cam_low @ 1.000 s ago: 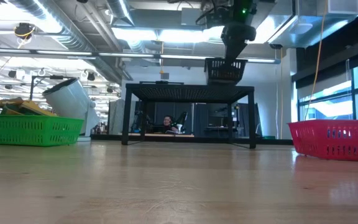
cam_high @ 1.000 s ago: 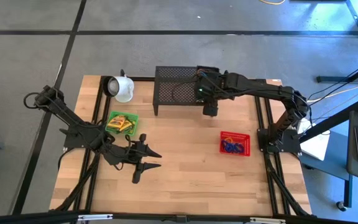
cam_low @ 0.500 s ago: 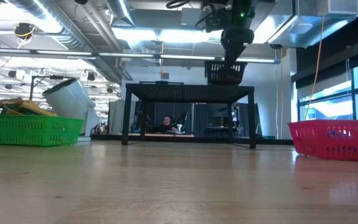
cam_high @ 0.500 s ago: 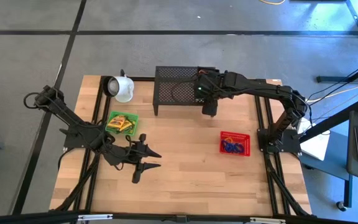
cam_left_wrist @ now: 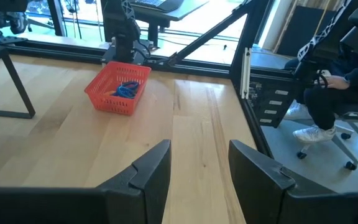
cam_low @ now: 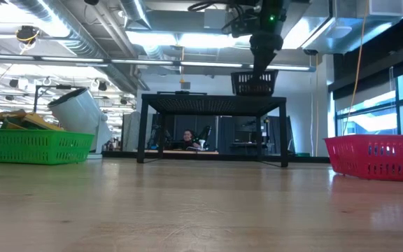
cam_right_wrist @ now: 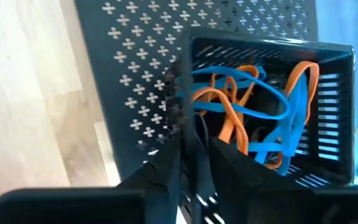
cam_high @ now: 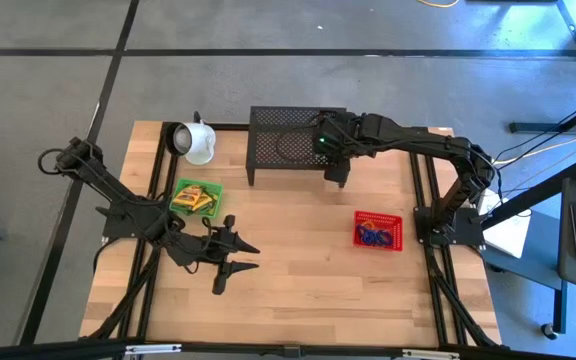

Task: Pick & Place Office Desk Supplies
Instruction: Put the black bin on the shelf, then put the orange bin on the shelf

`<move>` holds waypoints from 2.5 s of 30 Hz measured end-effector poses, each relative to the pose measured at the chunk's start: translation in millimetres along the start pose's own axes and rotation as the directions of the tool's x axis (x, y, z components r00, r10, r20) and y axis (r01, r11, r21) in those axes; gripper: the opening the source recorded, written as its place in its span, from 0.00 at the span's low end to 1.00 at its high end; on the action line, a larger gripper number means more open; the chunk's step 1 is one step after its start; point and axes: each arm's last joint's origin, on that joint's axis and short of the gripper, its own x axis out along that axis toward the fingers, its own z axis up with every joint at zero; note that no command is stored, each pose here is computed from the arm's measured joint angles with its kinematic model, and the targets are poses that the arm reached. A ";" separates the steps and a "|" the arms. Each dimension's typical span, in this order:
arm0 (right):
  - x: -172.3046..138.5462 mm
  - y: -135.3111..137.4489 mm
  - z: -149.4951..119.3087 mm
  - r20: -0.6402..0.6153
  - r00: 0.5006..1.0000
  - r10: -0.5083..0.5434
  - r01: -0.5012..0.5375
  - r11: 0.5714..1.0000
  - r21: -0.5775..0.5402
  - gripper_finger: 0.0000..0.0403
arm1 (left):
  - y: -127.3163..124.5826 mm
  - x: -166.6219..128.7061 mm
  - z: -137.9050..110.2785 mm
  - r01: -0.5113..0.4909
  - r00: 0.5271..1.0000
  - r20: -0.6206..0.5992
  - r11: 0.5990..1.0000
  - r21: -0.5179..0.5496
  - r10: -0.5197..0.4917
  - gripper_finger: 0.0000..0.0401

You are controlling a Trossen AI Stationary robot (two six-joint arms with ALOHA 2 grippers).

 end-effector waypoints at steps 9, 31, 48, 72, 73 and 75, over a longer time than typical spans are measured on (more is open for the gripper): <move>-3.7 4.9 0.5 0.010 1.000 -0.003 0.003 1.000 0.016 0.34 | 0.1 0.0 -0.1 0.000 1.000 0.000 1.000 0.000 0.000 0.39; -98.8 73.1 -11.8 -0.015 0.980 0.197 -0.150 0.792 0.592 0.40 | -1.5 -0.1 -0.6 0.049 0.999 -0.019 0.999 -0.004 -0.049 0.39; -24.0 187.8 -77.9 -0.260 0.960 0.103 0.135 0.643 0.754 0.40 | -1.7 -0.1 -0.7 0.058 0.998 -0.022 0.998 -0.001 -0.058 0.39; 23.5 194.1 -85.3 -0.206 0.967 0.152 0.084 0.574 0.815 0.43 | -0.9 -0.1 -2.7 0.049 0.998 -0.040 0.999 0.011 -0.048 0.39; 25.7 194.0 -87.6 -0.216 0.966 0.144 0.102 0.554 0.826 0.43 | -0.9 0.0 -2.8 0.049 0.998 -0.041 0.999 0.011 -0.048 0.39; 30.5 194.4 -92.7 -0.236 0.962 0.135 0.134 0.521 0.843 0.43 | -0.9 0.0 -2.8 0.049 0.998 -0.041 0.999 0.011 -0.048 0.39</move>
